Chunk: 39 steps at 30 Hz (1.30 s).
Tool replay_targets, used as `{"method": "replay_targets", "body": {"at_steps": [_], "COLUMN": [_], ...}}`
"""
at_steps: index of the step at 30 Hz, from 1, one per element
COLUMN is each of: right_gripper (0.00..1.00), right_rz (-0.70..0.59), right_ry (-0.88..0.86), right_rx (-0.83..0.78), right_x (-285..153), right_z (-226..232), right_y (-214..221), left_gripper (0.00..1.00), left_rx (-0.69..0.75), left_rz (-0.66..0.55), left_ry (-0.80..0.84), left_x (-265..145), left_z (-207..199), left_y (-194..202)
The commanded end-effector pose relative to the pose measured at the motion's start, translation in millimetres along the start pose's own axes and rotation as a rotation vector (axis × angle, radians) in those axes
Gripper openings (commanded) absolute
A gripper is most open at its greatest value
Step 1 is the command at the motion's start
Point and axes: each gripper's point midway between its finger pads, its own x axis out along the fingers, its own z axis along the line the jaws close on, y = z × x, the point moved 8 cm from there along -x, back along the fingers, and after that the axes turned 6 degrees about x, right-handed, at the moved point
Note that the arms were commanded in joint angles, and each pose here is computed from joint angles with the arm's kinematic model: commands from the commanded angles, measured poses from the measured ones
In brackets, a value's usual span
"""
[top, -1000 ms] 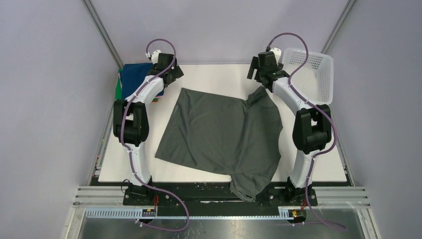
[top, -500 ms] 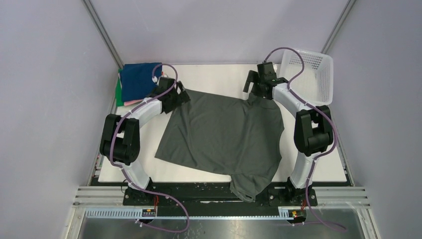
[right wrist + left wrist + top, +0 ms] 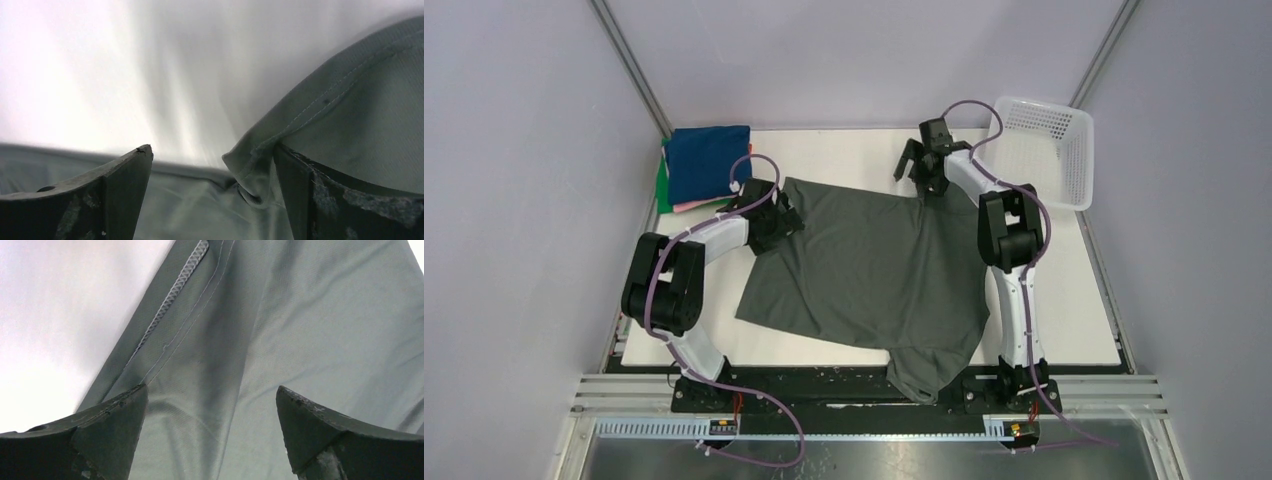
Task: Fold and stack the t-shirts
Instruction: Flatten out the tshirt
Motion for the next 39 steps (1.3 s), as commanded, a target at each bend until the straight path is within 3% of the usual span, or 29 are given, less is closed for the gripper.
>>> {"method": "replay_targets", "body": {"at_steps": [1,6,10,16,20,24,28,39], "right_gripper": [1.0,0.99,1.0,0.99,0.99,0.99,1.0,0.99], "right_rz": [-0.004,-0.02,-0.053,-0.095,-0.053,0.046,0.156,0.225], "right_ry": [-0.028,-0.016,0.029,-0.05,-0.05,-0.041,-0.01,0.141], "right_rx": [0.038,-0.024,-0.07,-0.071,-0.059,-0.107,-0.169,-0.194], "right_x": [7,-23,-65,-139,-163,-172,-171,-115], "right_z": [26,37,22,-13,-50,-76,-88,-85], "right_y": [-23,-43,-38,7,65,122,153,143], "left_gripper": [0.99,0.99,0.99,0.99,0.99,0.99,0.99,0.99], "left_rx": [-0.028,-0.043,-0.055,-0.083,-0.072,-0.032,-0.003,-0.041], "left_rz": [-0.045,-0.027,-0.054,-0.105,-0.105,-0.04,0.025,0.148], "left_ry": [-0.064,-0.187,-0.234,-0.047,0.16,0.348,0.345,0.259], "left_x": [-17,-33,-54,-87,-93,-88,-63,-1], "left_z": [17,44,56,45,20,-15,-28,-21], "left_y": [3,24,32,37,32,24,27,33]}}
